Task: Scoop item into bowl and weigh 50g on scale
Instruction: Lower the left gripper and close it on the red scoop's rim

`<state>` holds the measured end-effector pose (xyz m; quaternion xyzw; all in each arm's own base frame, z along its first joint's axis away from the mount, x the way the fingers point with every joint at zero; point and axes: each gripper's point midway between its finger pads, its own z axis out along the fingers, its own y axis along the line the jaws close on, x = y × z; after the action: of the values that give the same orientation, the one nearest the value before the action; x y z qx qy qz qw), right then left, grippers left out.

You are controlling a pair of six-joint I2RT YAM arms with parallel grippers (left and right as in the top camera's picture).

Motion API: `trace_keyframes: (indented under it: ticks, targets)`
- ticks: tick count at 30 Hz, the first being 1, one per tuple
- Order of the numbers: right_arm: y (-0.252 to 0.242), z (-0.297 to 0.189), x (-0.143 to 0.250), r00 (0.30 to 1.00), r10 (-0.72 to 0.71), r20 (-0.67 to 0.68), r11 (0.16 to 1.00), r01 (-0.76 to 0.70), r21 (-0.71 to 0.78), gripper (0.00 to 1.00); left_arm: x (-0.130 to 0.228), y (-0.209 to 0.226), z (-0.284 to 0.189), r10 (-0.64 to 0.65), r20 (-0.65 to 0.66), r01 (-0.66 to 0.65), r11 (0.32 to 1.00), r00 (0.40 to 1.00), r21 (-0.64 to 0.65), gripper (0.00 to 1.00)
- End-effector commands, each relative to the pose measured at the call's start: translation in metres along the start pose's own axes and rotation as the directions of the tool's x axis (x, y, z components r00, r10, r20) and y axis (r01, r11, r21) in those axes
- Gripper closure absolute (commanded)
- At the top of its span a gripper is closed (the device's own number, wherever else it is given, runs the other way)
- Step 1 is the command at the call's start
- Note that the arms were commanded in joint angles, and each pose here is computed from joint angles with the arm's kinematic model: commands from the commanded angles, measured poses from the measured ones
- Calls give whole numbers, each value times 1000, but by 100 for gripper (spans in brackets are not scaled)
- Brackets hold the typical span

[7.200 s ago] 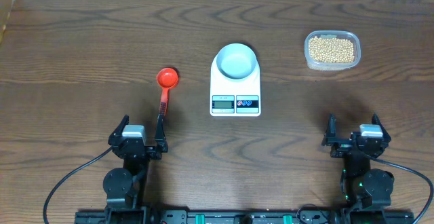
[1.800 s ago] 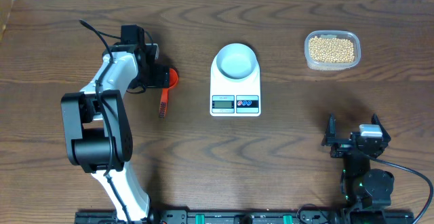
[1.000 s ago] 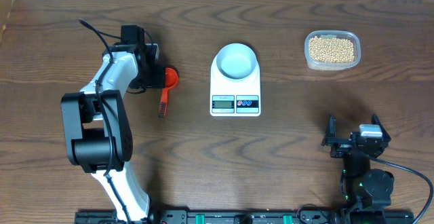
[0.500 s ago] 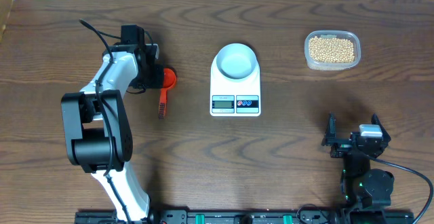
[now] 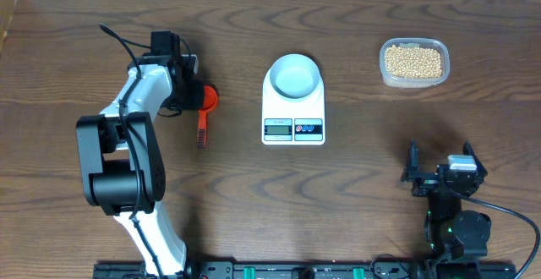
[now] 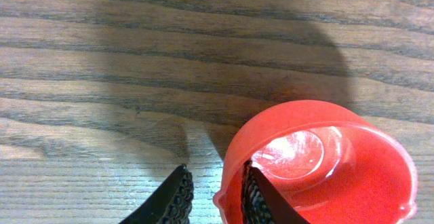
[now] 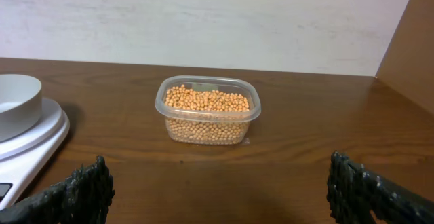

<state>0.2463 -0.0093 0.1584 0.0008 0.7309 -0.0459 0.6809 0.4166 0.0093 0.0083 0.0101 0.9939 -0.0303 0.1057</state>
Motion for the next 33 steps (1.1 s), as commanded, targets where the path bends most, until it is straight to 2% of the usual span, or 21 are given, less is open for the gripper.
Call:
trace_keyframes:
  ticks: [1, 10, 15, 33]
  targets:
    - [0, 0, 1, 1000, -9, -3, 1000, 9, 0, 1, 7, 1, 4, 3, -19, -3, 1000, 1000, -4, 75]
    - [0, 0, 1, 1000, -9, -3, 1000, 9, 0, 1, 7, 1, 4, 2, -19, -2, 1000, 1000, -4, 81]
    - [0, 0, 1, 1000, -9, -3, 1000, 9, 0, 1, 7, 1, 4, 2, -19, -2, 1000, 1000, -4, 92]
    - [0, 0, 1, 1000, -9, -3, 1000, 9, 0, 1, 5, 1, -1, -42, -18, 42, 999, 999, -5, 92]
